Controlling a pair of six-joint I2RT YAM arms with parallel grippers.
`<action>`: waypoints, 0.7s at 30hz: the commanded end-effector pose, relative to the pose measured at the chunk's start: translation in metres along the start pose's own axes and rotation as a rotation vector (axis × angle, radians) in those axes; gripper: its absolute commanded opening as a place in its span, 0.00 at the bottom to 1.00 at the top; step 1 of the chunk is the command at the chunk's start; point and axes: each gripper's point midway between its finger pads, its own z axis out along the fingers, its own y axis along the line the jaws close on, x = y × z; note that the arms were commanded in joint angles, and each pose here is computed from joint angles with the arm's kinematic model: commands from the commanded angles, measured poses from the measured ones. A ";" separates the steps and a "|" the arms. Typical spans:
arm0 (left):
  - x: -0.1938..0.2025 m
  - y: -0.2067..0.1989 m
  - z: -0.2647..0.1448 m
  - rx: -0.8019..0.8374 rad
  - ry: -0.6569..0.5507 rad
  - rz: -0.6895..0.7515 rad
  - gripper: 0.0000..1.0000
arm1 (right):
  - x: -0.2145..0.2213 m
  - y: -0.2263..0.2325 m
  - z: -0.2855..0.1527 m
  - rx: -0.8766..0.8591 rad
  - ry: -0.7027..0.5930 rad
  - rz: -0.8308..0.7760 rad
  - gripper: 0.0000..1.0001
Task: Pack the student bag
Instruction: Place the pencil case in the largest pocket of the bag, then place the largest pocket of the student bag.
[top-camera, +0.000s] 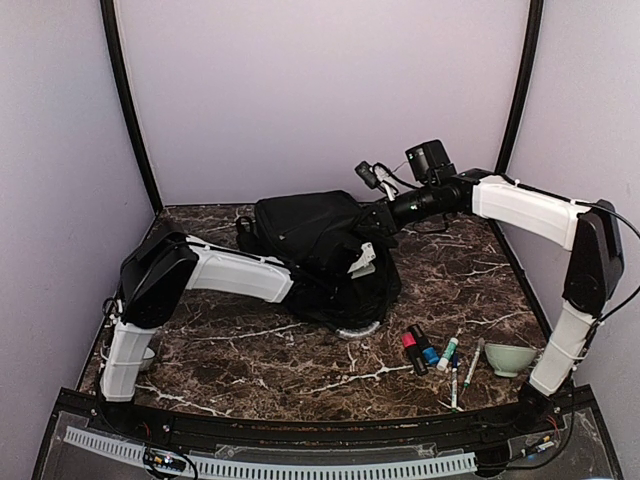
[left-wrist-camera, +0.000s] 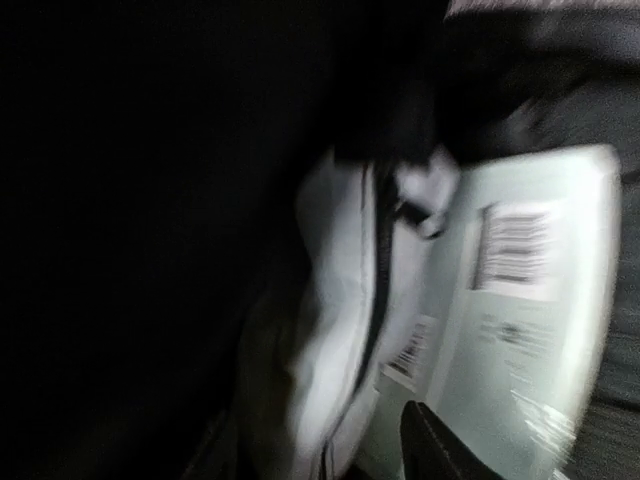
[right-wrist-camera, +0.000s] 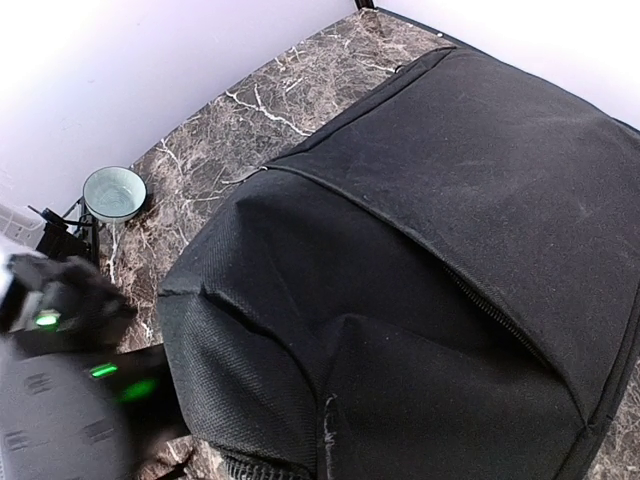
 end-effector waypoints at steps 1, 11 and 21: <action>-0.037 0.009 -0.066 0.156 -0.122 -0.151 0.61 | -0.019 0.000 -0.005 -0.037 -0.069 -0.042 0.00; -0.045 -0.023 -0.184 0.557 -0.275 -0.342 0.64 | 0.026 -0.033 0.009 0.061 0.039 -0.081 0.00; 0.046 -0.040 -0.205 0.647 -0.074 -0.569 0.61 | 0.089 -0.060 0.018 0.124 0.207 -0.110 0.00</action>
